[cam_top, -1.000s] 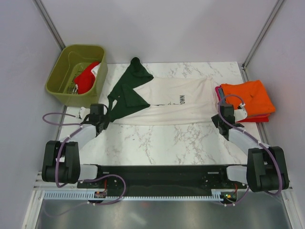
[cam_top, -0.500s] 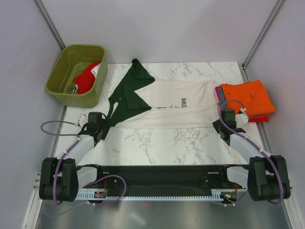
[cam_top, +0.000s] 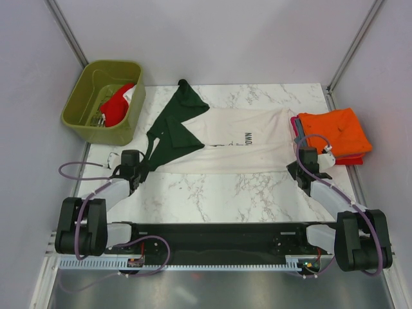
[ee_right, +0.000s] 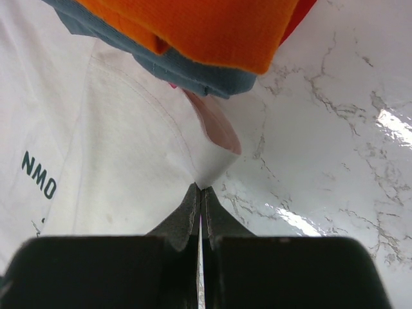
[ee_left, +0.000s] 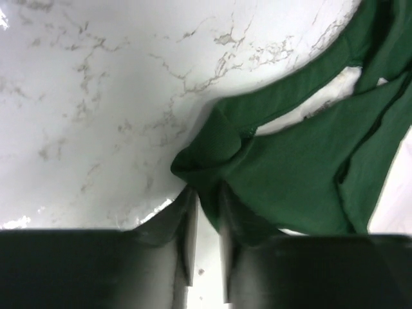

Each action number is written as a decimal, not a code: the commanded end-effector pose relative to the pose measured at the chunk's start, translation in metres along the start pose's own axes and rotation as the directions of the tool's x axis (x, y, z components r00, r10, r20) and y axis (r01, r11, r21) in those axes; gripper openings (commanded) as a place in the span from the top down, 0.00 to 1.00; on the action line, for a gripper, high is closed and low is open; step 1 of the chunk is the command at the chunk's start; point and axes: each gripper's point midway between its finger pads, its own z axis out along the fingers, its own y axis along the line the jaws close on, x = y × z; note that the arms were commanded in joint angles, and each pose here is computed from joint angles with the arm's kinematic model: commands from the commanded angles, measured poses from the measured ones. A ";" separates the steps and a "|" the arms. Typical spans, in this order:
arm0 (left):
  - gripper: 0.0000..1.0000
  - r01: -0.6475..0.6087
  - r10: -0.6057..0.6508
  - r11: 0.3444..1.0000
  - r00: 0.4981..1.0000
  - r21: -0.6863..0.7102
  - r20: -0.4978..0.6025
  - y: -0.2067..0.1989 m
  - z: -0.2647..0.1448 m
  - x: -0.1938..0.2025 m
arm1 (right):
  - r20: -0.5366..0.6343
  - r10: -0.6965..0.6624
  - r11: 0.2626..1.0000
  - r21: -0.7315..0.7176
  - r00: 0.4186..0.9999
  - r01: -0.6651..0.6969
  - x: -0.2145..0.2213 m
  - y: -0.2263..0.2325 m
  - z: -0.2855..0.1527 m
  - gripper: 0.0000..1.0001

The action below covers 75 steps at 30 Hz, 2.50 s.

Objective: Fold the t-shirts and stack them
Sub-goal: Fold the tshirt

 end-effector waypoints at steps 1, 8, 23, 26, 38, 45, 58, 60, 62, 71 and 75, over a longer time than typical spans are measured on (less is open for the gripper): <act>0.79 0.044 -0.043 0.999 0.998 -0.003 0.041 -0.007 0.013 -0.009 | 0.012 -0.004 1.000 0.002 1.000 0.004 -0.003 -0.002 0.000 1.00; 0.98 0.057 -0.058 0.998 0.995 0.023 0.076 -0.033 -0.005 -0.029 | 0.033 0.000 1.000 -0.021 0.999 0.001 -0.015 0.012 -0.008 1.00; 0.98 0.001 -0.007 0.999 0.994 0.046 0.113 -0.040 -0.059 -0.050 | 0.041 -0.003 0.998 -0.056 0.999 0.005 -0.033 0.031 -0.032 1.00; 0.98 0.004 -0.002 0.999 0.997 -0.036 0.077 -0.008 -0.045 -0.033 | -0.007 -0.020 1.000 -0.022 1.000 0.020 -0.015 0.012 -0.026 1.00; 0.98 0.028 -0.033 0.994 0.998 0.110 0.044 -0.092 -0.050 -0.052 | -0.025 -0.012 1.000 -0.015 1.000 0.012 -0.010 0.013 -0.019 1.00; 0.98 -0.016 -0.017 0.968 0.992 0.249 0.128 -0.178 -0.107 -0.100 | 0.011 0.018 0.998 -0.053 1.000 -0.017 -0.027 0.032 -0.030 1.00; 0.98 -0.025 0.033 0.998 0.989 -0.054 0.143 0.007 -0.083 -0.054 | 0.017 -0.015 0.999 -0.052 1.000 0.016 -0.027 0.020 -0.043 1.00; 0.98 -0.028 0.036 0.998 0.991 -0.062 0.132 0.019 -0.083 -0.047 | 0.004 -0.021 0.999 -0.041 1.000 0.021 -0.020 0.011 -0.042 1.00; 0.98 -0.028 0.038 0.995 0.993 -0.095 0.109 0.038 -0.077 -0.036 | -0.009 -0.024 0.999 -0.031 1.000 0.024 -0.013 0.003 -0.041 1.00; 0.98 -0.059 0.070 0.988 0.995 -0.146 0.069 0.074 -0.073 -0.017 | -0.059 -0.053 0.999 -0.007 0.997 0.053 0.007 -0.021 -0.041 1.00; 0.87 -0.051 0.063 0.984 0.996 -0.172 0.061 0.086 -0.077 -0.012 | -0.053 -0.018 0.999 0.028 0.998 0.020 0.014 -0.042 -0.044 0.84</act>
